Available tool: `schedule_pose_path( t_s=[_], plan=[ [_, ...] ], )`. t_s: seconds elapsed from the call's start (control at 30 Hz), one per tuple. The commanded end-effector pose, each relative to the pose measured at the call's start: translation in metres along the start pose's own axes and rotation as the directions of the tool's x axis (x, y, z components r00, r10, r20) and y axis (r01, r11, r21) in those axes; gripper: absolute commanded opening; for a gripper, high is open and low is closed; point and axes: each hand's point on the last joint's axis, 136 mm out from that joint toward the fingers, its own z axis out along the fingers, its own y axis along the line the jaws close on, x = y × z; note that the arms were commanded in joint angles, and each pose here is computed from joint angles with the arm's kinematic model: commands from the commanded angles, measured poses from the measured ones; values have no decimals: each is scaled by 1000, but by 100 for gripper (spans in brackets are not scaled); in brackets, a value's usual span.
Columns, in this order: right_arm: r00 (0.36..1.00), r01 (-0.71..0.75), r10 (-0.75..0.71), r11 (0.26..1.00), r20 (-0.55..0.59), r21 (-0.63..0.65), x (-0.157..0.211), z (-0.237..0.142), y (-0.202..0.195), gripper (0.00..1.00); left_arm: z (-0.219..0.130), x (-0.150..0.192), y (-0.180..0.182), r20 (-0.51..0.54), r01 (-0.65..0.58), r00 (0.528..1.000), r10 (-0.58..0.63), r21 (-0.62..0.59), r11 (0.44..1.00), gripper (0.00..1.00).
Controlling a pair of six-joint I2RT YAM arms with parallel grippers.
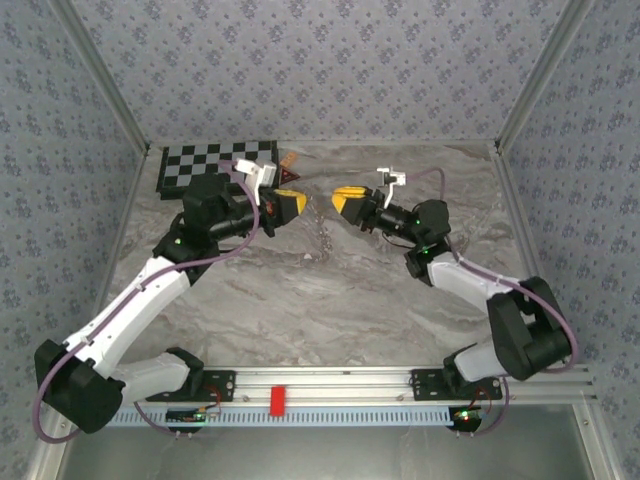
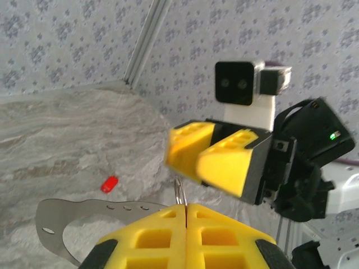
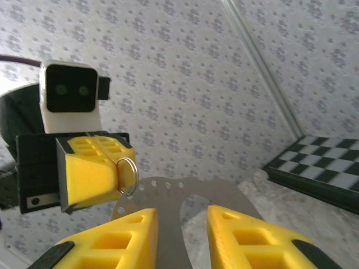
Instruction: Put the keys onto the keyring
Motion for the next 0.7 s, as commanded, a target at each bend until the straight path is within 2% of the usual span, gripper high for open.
schedule_pose_path(
  t_s=[0.0, 0.2, 0.37, 0.67],
  plan=[
    [992, 76, -70, 995, -101, 65, 14, -8, -1, 32, -5, -1, -1, -53, -21, 998, 19, -40, 999, 0],
    [968, 193, -174, 977, -182, 95, 14, -14, 7, 40, -3, 7, -5, -104, -35, 994, 34, -8, 999, 0],
    [949, 230, -222, 973, -222, 12, 11, -8, 22, 39, -1, 15, -13, -155, -56, 986, 63, 49, 997, 0],
    [925, 207, -244, 966, -291, -154, 19, 14, 41, 35, 3, 28, -17, -195, -80, 976, 98, 95, 992, 0]
  ],
)
